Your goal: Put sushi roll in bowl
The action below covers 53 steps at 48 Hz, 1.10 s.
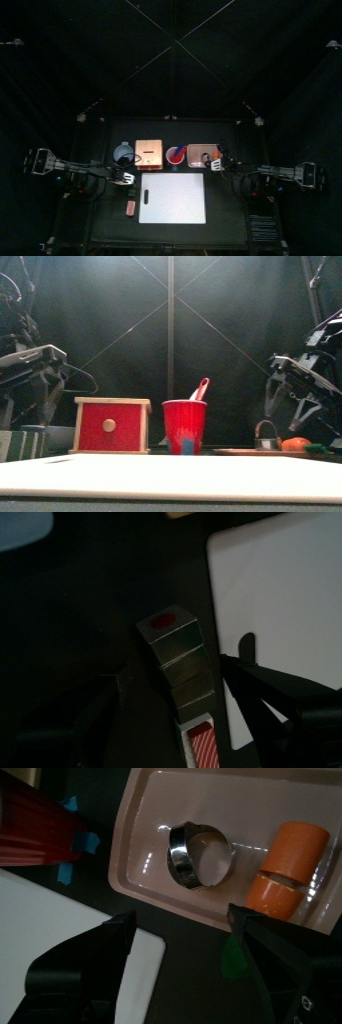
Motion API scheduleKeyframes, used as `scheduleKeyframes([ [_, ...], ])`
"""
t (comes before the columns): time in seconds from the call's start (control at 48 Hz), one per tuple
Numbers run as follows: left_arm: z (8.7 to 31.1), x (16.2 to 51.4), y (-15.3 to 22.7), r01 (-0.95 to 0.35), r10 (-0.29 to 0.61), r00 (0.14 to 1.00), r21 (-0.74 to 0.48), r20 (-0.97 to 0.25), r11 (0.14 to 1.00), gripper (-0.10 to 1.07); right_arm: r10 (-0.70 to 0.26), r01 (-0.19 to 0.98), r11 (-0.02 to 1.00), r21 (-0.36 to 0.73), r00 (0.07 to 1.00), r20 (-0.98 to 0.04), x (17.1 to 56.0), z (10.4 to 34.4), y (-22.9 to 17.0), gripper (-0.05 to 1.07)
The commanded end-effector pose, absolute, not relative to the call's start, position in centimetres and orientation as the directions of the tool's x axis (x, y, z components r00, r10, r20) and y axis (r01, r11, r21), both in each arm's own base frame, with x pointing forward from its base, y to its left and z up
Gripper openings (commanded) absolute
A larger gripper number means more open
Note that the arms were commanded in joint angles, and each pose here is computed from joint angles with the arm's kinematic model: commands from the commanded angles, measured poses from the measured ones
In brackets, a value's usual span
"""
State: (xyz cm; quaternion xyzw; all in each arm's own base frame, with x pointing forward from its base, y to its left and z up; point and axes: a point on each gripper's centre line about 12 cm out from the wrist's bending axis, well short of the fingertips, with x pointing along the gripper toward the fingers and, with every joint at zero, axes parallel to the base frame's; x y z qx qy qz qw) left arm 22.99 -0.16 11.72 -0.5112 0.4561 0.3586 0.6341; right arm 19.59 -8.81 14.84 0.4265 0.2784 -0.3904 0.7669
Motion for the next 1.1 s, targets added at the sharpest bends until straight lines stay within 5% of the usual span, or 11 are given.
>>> scheduleKeyframes([
  [0.0,12.0,24.1,-0.3,-0.918,-0.015,0.336,-0.331,-0.942,0.218,1.01,-0.363,0.829,0.338,0.445,0.551,-0.752,19.8,15.2,-8.8,1.01],
  [0.458,11.6,24.3,-0.2,-0.923,-0.013,0.320,-0.315,-0.947,0.220,0.73,-0.362,0.831,0.340,0.440,0.548,-0.754,19.7,15.0,-8.8,1.01],
  [0.708,15.7,23.6,0.5,-0.867,0.020,0.449,-0.430,-0.893,0.253,0.72,-0.363,0.829,0.338,0.445,0.551,-0.752,19.8,15.2,-8.8,1.01],
  [1.083,20.7,17.3,7.1,-0.824,0.317,0.566,-0.537,-0.761,0.182,0.72,-0.362,0.830,0.334,0.446,0.550,-0.753,19.7,15.1,-8.8,1.01],
])
